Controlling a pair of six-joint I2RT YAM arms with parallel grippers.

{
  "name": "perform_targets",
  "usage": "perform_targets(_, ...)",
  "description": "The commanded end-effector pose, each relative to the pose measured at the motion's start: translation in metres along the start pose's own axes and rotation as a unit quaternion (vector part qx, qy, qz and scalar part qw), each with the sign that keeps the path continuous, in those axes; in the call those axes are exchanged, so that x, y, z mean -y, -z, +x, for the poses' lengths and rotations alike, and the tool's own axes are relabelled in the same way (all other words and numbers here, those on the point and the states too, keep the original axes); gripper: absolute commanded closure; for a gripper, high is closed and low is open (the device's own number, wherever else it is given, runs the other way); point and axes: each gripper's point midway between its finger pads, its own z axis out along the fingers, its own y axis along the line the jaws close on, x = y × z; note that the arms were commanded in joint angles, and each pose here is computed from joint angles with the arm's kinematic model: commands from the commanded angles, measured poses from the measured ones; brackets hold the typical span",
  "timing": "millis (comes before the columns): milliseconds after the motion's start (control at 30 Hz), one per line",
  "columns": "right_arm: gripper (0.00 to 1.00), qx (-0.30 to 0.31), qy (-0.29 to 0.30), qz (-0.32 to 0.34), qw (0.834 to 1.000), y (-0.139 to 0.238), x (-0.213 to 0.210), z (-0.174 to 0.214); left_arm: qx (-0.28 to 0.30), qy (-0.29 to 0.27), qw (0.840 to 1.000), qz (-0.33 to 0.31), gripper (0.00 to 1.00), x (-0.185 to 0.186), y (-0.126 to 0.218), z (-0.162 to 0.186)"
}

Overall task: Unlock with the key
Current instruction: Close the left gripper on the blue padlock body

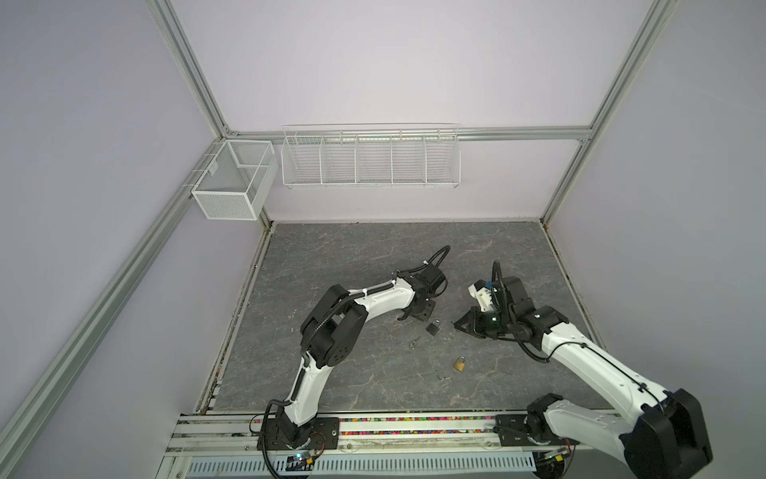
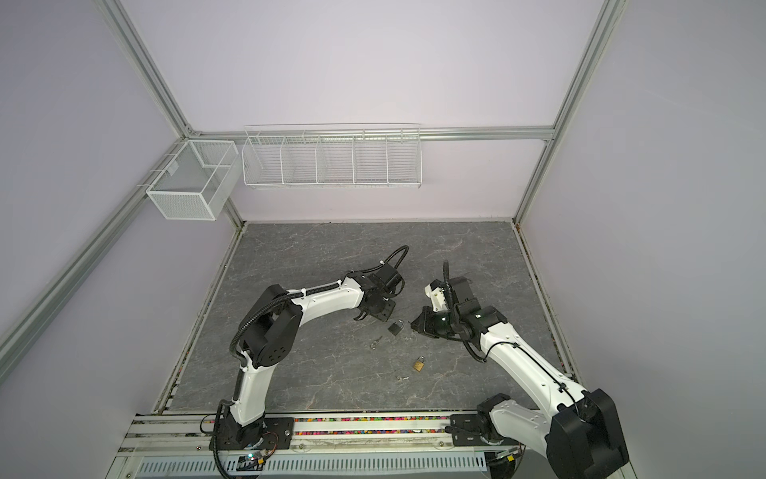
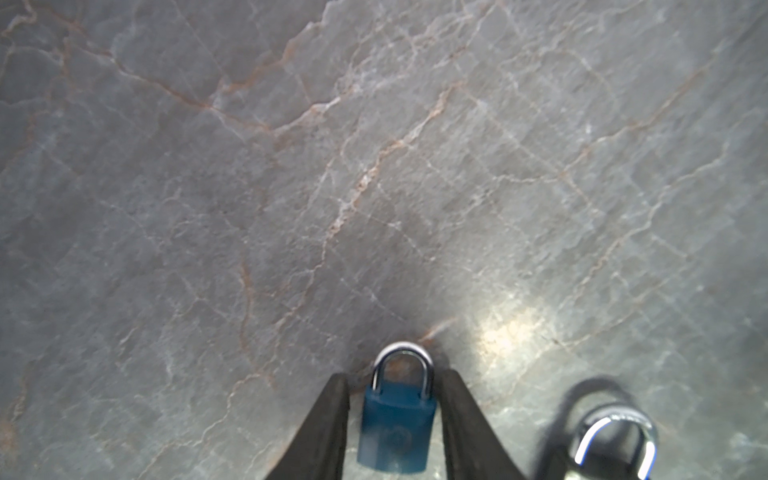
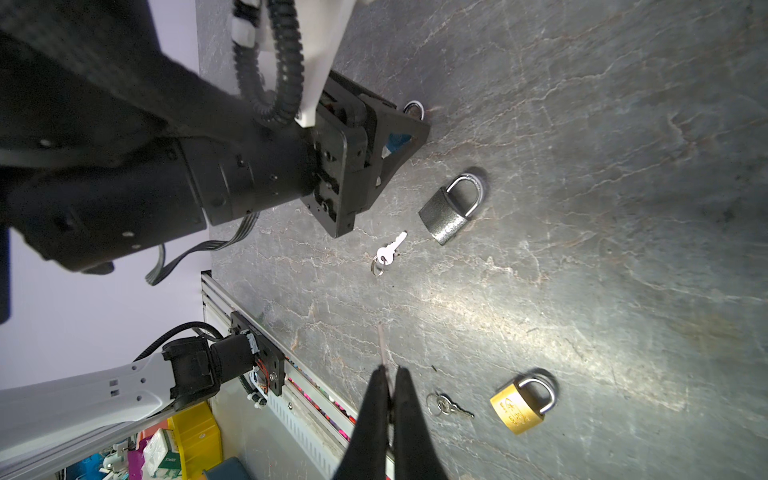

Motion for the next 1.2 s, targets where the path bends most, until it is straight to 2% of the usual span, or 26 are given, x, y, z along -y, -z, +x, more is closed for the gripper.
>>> perform_targets(0, 0.93, -0.005, 0.004, -0.004, 1.0, -0.003, 0.001, 0.005, -0.026, -0.004, 1.0, -0.001, 0.63, 0.003, -0.002, 0.012)
perform_targets(500, 0.93, -0.004, 0.009, -0.002, 1.0, -0.004, 0.001, 0.006, -0.031, 0.004, 0.999, -0.016, 0.73, 0.002, -0.004, 0.012)
perform_targets(633, 0.93, -0.002, 0.019, 0.001, 1.0, -0.004, 0.0, 0.005, -0.024, 0.042, 0.998, -0.03, 0.78, -0.002, 0.001, 0.01)
perform_targets(800, 0.93, -0.002, 0.046, 0.017, 0.999, -0.005, -0.006, 0.004, 0.013, 0.123, 0.992, -0.019, 0.85, -0.003, 0.025, -0.009)
perform_targets(967, 0.93, 0.005, 0.085, 0.029, 0.996, -0.009, -0.02, 0.003, 0.066, 0.235, 0.969, 0.021, 0.91, -0.008, 0.068, -0.031)
perform_targets(1167, 0.93, 0.037, 0.122, 0.025, 0.991, -0.019, -0.044, -0.004, 0.135, 0.361, 0.917, 0.101, 0.97, -0.016, 0.123, -0.041)
